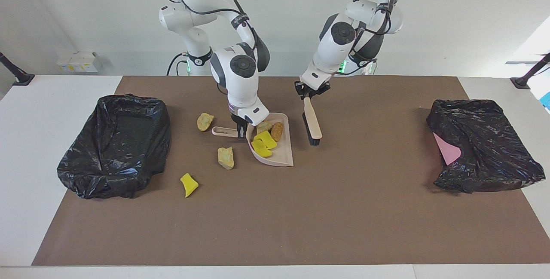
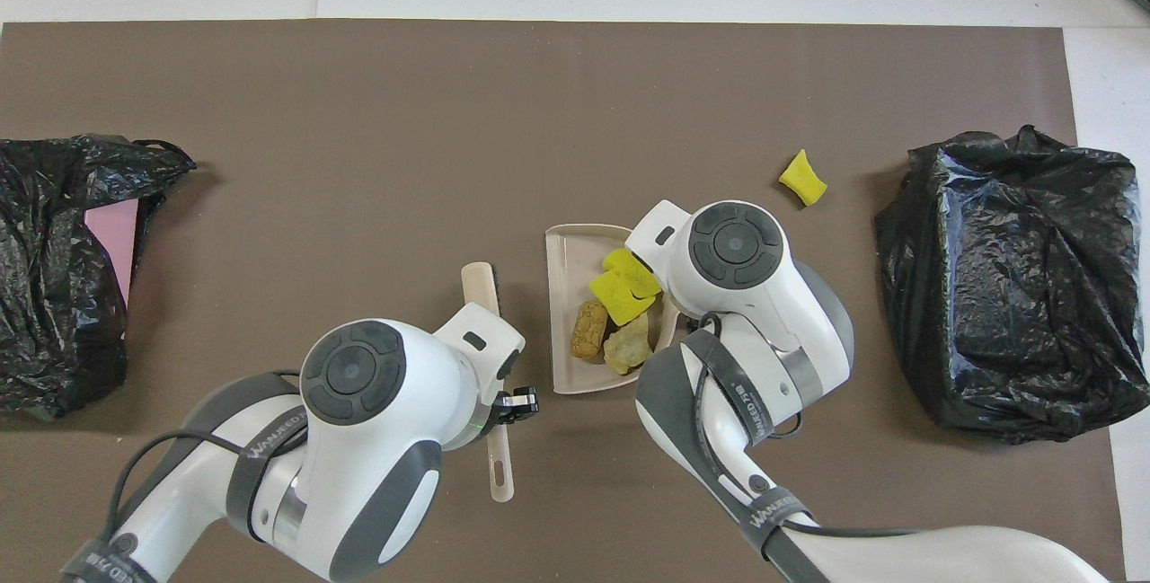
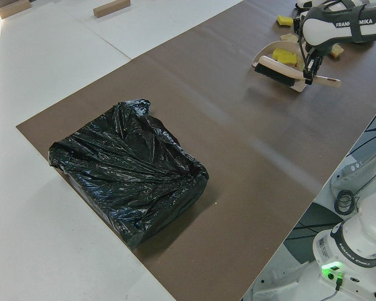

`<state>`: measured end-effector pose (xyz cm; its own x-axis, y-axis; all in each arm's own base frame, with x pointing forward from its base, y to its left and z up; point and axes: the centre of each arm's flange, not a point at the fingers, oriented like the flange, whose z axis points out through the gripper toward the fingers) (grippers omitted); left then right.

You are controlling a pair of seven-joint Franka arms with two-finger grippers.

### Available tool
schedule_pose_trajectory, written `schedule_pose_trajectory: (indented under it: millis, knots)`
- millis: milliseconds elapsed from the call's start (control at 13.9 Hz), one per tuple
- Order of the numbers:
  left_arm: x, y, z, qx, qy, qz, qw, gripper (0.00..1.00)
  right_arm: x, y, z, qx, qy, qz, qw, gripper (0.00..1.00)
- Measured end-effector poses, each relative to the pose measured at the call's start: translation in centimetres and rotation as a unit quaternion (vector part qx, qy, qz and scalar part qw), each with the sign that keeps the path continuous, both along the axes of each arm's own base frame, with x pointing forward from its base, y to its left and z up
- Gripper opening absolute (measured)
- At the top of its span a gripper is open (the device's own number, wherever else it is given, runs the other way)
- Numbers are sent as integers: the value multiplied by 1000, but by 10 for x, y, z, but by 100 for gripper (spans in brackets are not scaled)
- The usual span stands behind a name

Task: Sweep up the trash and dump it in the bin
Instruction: 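Carry the loaded dustpan with the right gripper over the black bag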

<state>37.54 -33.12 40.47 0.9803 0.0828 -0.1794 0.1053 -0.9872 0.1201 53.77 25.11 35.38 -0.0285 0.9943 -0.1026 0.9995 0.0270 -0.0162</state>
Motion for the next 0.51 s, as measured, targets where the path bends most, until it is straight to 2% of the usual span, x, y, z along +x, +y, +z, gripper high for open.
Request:
schedule_pose_trajectory:
  millis: [216,505]
  knots:
    - [-34,-16,-6,14,6,-10,1000,26,10,-31,27,4,-14,-7,1000,34]
    - [-66,-42,-18,13,-6,-9,1000,26,16,-110,81,3,-8,-22,1000,34]
